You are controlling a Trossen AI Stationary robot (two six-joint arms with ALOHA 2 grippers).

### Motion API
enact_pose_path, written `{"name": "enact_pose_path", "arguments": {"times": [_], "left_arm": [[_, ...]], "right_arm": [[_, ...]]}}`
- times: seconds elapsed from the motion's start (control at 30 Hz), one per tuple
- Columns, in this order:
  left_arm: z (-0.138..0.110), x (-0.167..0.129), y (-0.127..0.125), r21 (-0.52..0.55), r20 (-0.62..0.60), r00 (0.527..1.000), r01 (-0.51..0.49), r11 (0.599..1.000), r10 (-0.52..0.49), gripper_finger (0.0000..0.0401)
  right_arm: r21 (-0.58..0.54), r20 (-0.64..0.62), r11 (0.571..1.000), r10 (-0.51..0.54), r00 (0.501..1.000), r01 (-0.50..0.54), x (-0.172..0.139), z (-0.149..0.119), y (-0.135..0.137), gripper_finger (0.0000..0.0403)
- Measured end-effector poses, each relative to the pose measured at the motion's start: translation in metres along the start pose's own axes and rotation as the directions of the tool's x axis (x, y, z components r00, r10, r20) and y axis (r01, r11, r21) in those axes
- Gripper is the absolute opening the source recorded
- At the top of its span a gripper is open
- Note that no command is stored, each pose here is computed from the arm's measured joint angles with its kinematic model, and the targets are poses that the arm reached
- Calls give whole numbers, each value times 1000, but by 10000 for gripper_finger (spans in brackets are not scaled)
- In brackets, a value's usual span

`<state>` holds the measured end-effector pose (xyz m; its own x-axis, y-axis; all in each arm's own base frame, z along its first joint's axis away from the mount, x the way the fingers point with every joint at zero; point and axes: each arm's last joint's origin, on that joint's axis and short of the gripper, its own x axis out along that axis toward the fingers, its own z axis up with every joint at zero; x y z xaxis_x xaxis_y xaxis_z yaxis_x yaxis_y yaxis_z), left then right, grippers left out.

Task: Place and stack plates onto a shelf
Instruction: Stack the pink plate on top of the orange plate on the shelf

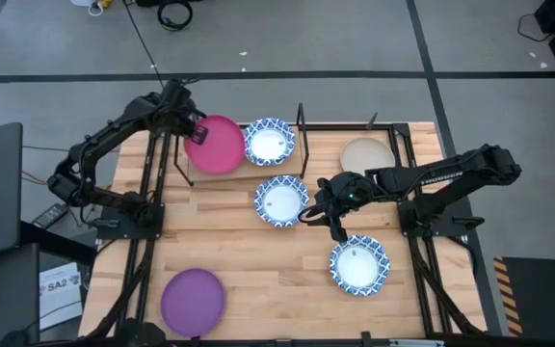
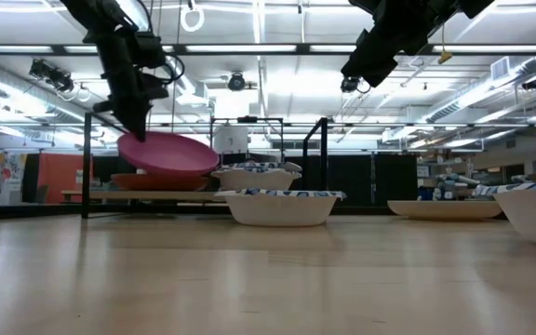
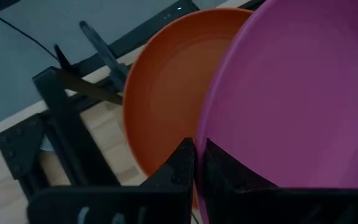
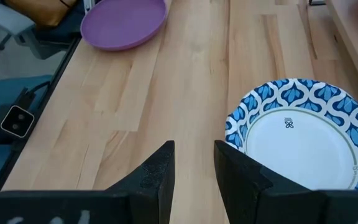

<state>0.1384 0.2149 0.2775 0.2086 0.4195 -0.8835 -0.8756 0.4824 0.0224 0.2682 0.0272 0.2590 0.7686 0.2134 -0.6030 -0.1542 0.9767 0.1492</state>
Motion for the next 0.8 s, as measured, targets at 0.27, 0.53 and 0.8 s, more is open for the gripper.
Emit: {"name": "enact_pose_path", "arguments": {"times": [0.27,0.53,0.8], "left_arm": [[5,-1,-1,-32,48,999,18,999,-16,20],[19,-16,3,-56,141,988,-49,997,56,20],[24,-26,6,-40,159,976,-146,988,151,20]], "right_arm": [[0,0,1000,0,1000,0,0,0,0,117],[0,0,1000,0,1000,0,0,0,0,117],[4,0,1000,0,1000,0,0,0,0,117]]}}
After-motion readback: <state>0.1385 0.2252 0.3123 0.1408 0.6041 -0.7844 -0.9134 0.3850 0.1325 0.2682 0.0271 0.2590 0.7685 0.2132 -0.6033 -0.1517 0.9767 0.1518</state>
